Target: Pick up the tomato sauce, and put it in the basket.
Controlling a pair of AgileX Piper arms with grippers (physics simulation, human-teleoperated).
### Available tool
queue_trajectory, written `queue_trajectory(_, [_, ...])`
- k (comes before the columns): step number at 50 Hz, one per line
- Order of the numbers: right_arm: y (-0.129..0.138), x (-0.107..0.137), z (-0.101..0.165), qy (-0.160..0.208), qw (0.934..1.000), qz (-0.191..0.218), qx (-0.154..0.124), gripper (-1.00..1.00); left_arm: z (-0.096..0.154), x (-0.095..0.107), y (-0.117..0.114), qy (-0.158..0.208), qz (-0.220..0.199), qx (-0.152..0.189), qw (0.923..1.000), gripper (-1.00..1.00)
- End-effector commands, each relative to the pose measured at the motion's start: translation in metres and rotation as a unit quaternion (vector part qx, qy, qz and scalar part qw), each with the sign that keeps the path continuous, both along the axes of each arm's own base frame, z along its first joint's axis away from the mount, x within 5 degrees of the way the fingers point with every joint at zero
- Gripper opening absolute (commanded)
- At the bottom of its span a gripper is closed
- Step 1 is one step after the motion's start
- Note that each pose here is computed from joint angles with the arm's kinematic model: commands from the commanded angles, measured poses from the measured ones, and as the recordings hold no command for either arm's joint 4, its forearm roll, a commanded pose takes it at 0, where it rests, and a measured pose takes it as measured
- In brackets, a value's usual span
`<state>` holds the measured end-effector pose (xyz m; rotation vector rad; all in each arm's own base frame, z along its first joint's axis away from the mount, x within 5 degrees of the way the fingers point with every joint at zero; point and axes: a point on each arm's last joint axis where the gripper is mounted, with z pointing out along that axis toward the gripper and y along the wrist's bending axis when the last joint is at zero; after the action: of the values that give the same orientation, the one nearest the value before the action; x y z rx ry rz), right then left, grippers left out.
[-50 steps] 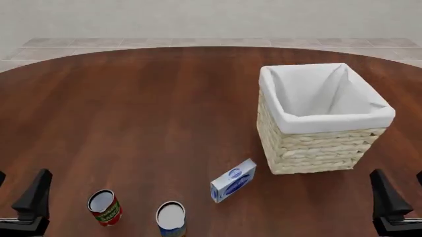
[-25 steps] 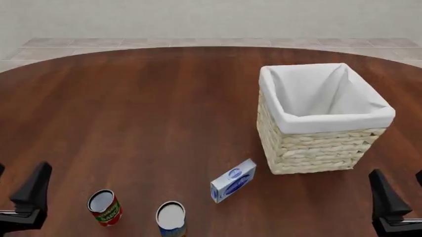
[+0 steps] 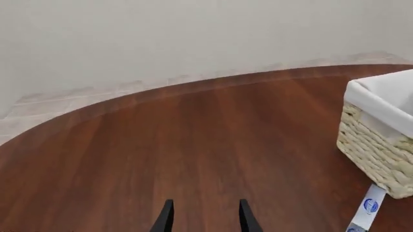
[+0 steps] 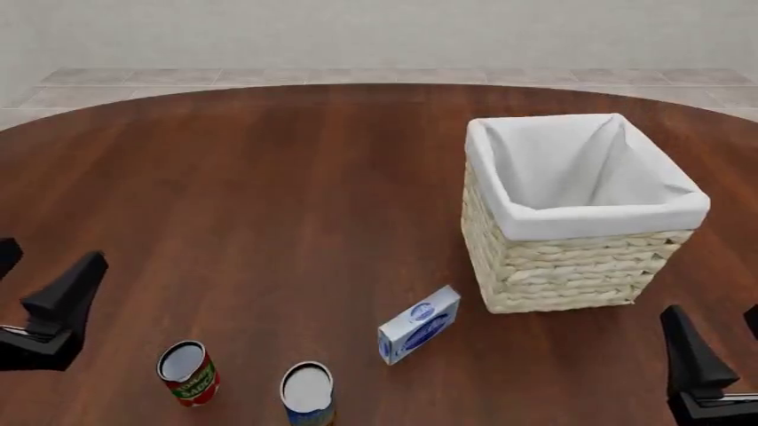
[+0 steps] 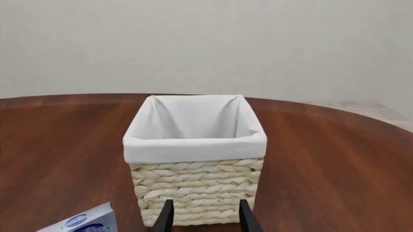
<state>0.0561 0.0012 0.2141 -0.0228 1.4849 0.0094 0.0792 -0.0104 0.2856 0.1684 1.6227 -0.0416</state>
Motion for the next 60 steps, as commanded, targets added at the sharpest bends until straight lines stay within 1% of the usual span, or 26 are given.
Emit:
queue_trajectory(1, [0.0, 0.0, 0.0, 0.002, 1.0, 0.003, 0.0, 1.0, 0.014, 0.014, -0.004, 0.056, -0.013, 0.02, 0.9982, 1.0])
queue_trajectory(2, [0.0, 0.0, 0.0, 0.002, 1.0, 0.003, 0.0, 1.0, 0.013, 0.017, -0.005, 0.067, -0.014, 0.014, 0.9975, 1.0])
queue_trajectory(4, [0.0, 0.0, 0.0, 0.003, 1.0, 0.003, 0.0, 1.0, 0.014, 0.017, -0.008, 0.074, -0.03, 0.028, 0.9964, 1.0])
queue_trajectory(5, [0.0, 0.0, 0.0, 0.003, 1.0, 0.003, 0.001, 1.0, 0.012, 0.022, -0.009, 0.094, -0.03, 0.025, 0.9948, 1.0])
queue_trajectory(7, [0.0, 0.0, 0.0, 0.003, 1.0, 0.003, 0.0, 1.0, 0.016, 0.02, -0.008, 0.09, -0.031, 0.032, 0.995, 1.0])
queue_trajectory(8, [0.0, 0.0, 0.0, 0.003, 1.0, 0.004, 0.0, 1.0, 0.015, 0.023, -0.009, 0.104, -0.031, 0.031, 0.9936, 1.0])
queue_trajectory(9, [0.0, 0.0, 0.0, 0.003, 1.0, 0.003, 0.0, 1.0, 0.016, 0.026, -0.008, 0.114, -0.025, 0.04, 0.9924, 1.0])
queue_trajectory(11, [0.0, 0.0, 0.0, 0.003, 1.0, 0.003, -0.001, 1.0, 0.017, 0.028, -0.008, 0.12, -0.024, 0.046, 0.9914, 1.0])
queue_trajectory(18, [0.0, 0.001, -0.001, 0.005, 1.0, 0.003, -0.001, 1.0, 0.019, 0.031, -0.011, 0.142, -0.034, 0.043, 0.9884, 1.0])
queue_trajectory(22, [0.0, 0.001, -0.001, 0.005, 1.0, 0.004, -0.001, 1.0, 0.021, 0.031, -0.013, 0.157, -0.042, 0.03, 0.9862, 1.0])
queue_trajectory(25, [0.0, 0.001, -0.001, 0.006, 1.0, 0.003, 0.0, 1.0, 0.016, 0.03, -0.014, 0.175, -0.047, 0.053, 0.9821, 1.0])
queue_trajectory(26, [0.0, 0.001, -0.001, 0.006, 1.0, 0.004, 0.0, 1.0, 0.016, 0.03, -0.014, 0.175, -0.047, 0.053, 0.9821, 1.0])
queue_trajectory(27, [0.0, 0.001, -0.001, 0.006, 1.0, 0.004, 0.0, 1.0, 0.016, 0.031, -0.015, 0.192, -0.051, 0.043, 0.9792, 1.0])
queue_trajectory(30, [0.001, 0.001, -0.001, 0.006, 1.0, 0.006, 0.0, 1.0, 0.018, 0.031, -0.016, 0.207, -0.055, 0.058, 0.9751, 1.0])
queue_trajectory(31, [0.001, 0.001, -0.001, 0.006, 1.0, 0.006, 0.0, 1.0, 0.018, 0.031, -0.016, 0.209, -0.058, 0.066, 0.9739, 1.0])
queue_trajectory(34, [0.001, 0.0, -0.002, 0.006, 1.0, 0.007, -0.001, 1.0, 0.021, 0.032, -0.016, 0.215, -0.056, 0.064, 0.9729, 1.0])
queue_trajectory(36, [0.001, 0.0, -0.002, 0.006, 1.0, 0.007, -0.001, 1.0, 0.019, 0.033, -0.017, 0.223, -0.062, 0.077, 0.9698, 1.0])
queue_trajectory(38, [0.001, 0.0, -0.002, 0.007, 0.9999, 0.008, -0.001, 1.0, 0.017, 0.035, -0.017, 0.234, -0.059, 0.063, 0.9684, 1.0])
queue_trajectory(40, [0.001, 0.0, -0.002, 0.006, 1.0, 0.007, 0.0, 1.0, 0.012, 0.035, -0.02, 0.246, -0.069, 0.07, 0.9643, 1.0])
queue_trajectory(43, [0.001, 0.0, -0.002, 0.006, 1.0, 0.006, 0.0, 1.0, 0.008, 0.037, -0.02, 0.256, -0.07, 0.074, 0.9614, 1.0])
queue_trajectory(49, [0.001, 0.001, -0.002, 0.007, 0.9999, 0.008, -0.002, 1.0, 0.014, 0.043, -0.022, 0.267, -0.066, 0.066, 0.9593, 1.0])
queue_trajectory(51, [0.001, 0.002, -0.001, 0.007, 0.9999, 0.009, -0.002, 1.0, 0.014, 0.044, -0.024, 0.275, -0.073, 0.073, 0.9559, 1.0])
queue_trajectory(54, [0.001, 0.003, -0.001, 0.008, 0.9999, 0.01, -0.003, 1.0, 0.016, 0.045, -0.024, 0.278, -0.071, 0.074, 0.955, 1.0])
queue_trajectory(55, [0.001, 0.003, -0.001, 0.008, 0.9999, 0.01, -0.003, 1.0, 0.019, 0.045, -0.023, 0.278, -0.073, 0.083, 0.9543, 1.0])
queue_trajectory(56, [0.001, 0.004, -0.001, 0.008, 0.9999, 0.011, -0.003, 1.0, 0.023, 0.045, -0.021, 0.273, -0.069, 0.088, 0.9556, 1.0])
queue_trajectory(60, [0.002, 0.004, -0.001, 0.009, 0.9999, 0.014, -0.004, 1.0, 0.024, 0.045, -0.019, 0.287, -0.062, 0.089, 0.9517, 1.0])
